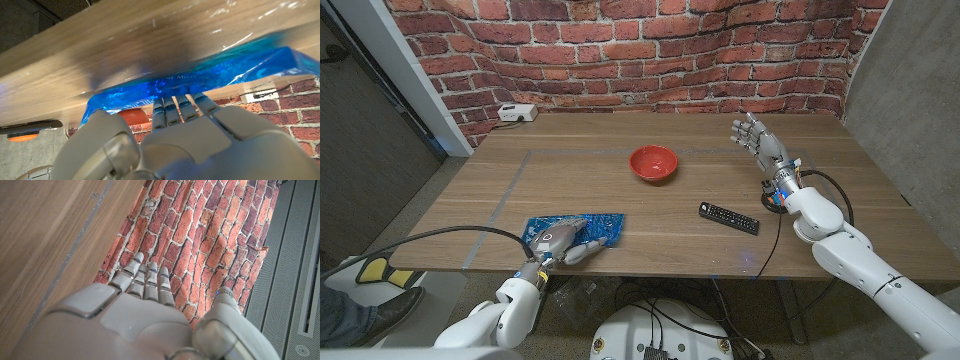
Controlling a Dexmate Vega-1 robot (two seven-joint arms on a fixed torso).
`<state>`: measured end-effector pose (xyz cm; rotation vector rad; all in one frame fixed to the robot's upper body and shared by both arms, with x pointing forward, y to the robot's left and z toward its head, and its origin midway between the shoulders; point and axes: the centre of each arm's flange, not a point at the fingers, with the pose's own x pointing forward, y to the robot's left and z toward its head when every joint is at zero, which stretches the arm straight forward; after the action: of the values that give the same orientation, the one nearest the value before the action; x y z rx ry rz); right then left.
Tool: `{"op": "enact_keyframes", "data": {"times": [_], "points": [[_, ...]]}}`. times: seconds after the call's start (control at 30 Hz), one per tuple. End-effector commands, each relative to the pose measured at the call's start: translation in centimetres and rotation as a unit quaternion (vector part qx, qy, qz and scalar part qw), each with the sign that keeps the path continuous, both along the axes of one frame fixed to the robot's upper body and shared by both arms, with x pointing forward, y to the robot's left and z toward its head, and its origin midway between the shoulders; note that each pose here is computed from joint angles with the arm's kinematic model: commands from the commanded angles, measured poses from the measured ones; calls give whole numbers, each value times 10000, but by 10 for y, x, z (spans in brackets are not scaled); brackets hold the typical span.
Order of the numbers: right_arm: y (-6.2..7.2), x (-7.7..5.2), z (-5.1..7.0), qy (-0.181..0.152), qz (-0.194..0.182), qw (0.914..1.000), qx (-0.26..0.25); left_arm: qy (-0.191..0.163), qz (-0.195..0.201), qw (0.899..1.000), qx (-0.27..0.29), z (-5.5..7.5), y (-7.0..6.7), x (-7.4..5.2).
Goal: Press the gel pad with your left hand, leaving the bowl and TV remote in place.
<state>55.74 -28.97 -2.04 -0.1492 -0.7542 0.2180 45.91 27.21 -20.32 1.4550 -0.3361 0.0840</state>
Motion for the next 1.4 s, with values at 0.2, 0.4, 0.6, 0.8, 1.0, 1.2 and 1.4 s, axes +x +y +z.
{"op": "enact_keyframes", "data": {"times": [0.2, 0.4, 0.6, 0.8, 1.0, 1.2, 1.4], "points": [[-2, -2, -3, -4, -26, 10000, 49, 303, 120, 9995, 43, -10, 4, -3], [-2, -2, -3, -21, -17, 10000, 72, 225, 105, 9997, 46, -6, 4, -5], [-1, -2, -3, -41, -14, 9999, 91, 96, 99, 9999, -44, 1, 5, -11], [0, -4, -4, -70, -10, 9999, 91, -204, 103, 9996, -151, 12, 7, -21], [1, -5, -4, -105, -4, 9999, 105, -437, 86, 9987, -229, 22, 9, -27], [1, -6, -4, -114, -3, 9999, 120, -609, 62, 9977, -296, 29, 11, -29], [1, -7, -3, -128, -14, 9998, 123, -883, 22, 9951, -442, 38, 13, -33]]}}
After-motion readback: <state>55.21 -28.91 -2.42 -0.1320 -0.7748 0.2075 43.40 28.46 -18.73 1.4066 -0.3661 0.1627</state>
